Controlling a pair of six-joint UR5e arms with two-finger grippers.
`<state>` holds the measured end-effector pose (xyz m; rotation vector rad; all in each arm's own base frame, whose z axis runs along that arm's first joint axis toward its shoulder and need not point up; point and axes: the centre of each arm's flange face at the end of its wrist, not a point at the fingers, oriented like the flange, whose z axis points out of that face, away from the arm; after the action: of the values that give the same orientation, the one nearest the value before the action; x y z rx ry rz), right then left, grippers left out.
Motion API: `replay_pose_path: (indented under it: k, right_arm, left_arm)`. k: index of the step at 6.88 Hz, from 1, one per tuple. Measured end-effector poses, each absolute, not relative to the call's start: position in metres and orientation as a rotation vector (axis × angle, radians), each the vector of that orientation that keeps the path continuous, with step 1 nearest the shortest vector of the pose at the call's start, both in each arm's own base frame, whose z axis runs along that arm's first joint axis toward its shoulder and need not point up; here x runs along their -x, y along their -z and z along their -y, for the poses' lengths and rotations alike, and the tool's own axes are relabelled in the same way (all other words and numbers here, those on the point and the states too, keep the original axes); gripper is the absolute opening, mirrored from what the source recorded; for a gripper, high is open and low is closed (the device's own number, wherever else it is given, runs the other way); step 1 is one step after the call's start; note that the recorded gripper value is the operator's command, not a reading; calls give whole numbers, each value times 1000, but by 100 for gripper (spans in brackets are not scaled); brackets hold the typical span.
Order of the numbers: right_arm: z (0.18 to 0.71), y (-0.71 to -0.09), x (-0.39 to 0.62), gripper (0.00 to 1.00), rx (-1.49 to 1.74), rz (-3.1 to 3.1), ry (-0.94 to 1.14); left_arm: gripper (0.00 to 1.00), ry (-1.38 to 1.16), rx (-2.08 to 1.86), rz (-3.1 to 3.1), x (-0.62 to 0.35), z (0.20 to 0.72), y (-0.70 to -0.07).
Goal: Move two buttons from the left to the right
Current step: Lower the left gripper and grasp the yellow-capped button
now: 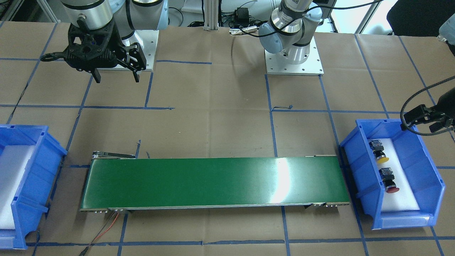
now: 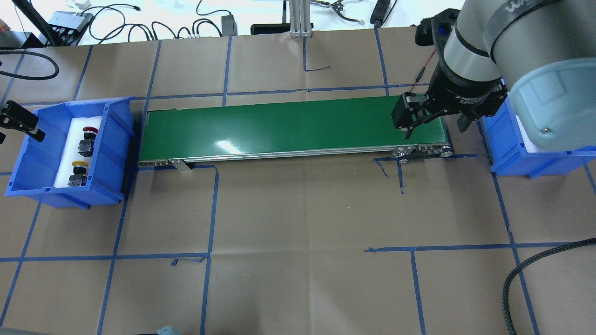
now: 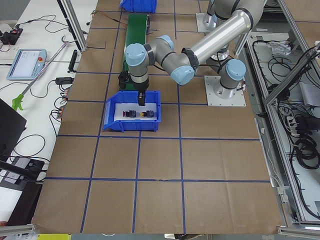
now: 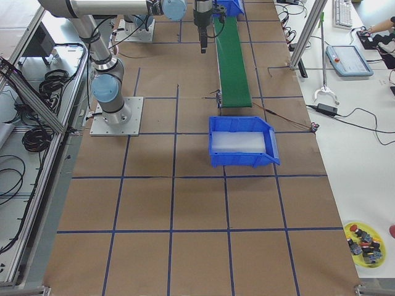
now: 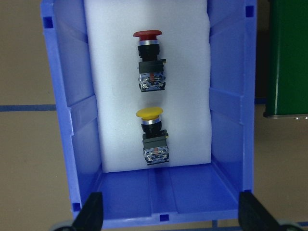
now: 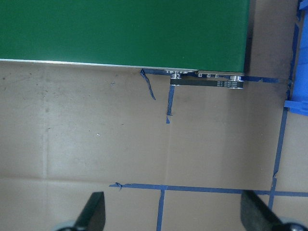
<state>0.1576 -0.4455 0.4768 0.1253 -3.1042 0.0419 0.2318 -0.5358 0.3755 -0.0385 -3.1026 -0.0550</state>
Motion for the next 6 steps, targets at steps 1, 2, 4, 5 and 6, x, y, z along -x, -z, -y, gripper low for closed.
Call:
replay_pose_path:
  k: [1,2,4,5,6]
  right_arm:
    - [445,-477,-157,100,-125,3103,-43]
    - [445,-478,-157,100,-125,3103,-45]
    - [444,-478,-157,100,-125,3103,-47]
    - [444,-478,-157,100,-125,3103,-47]
    - [444,-479,-157,100,-125,3103,-48]
  left_arm:
    - [99,34,39,3111,-234,538,-361]
    - [99,10,39,3120,-234,538,-344]
    - [99,-23,42,3131,-230,535,-304]
    - [99,-30,43,3134,-228,534,-287]
    - [99,-39,45,3137,-225,532,-273]
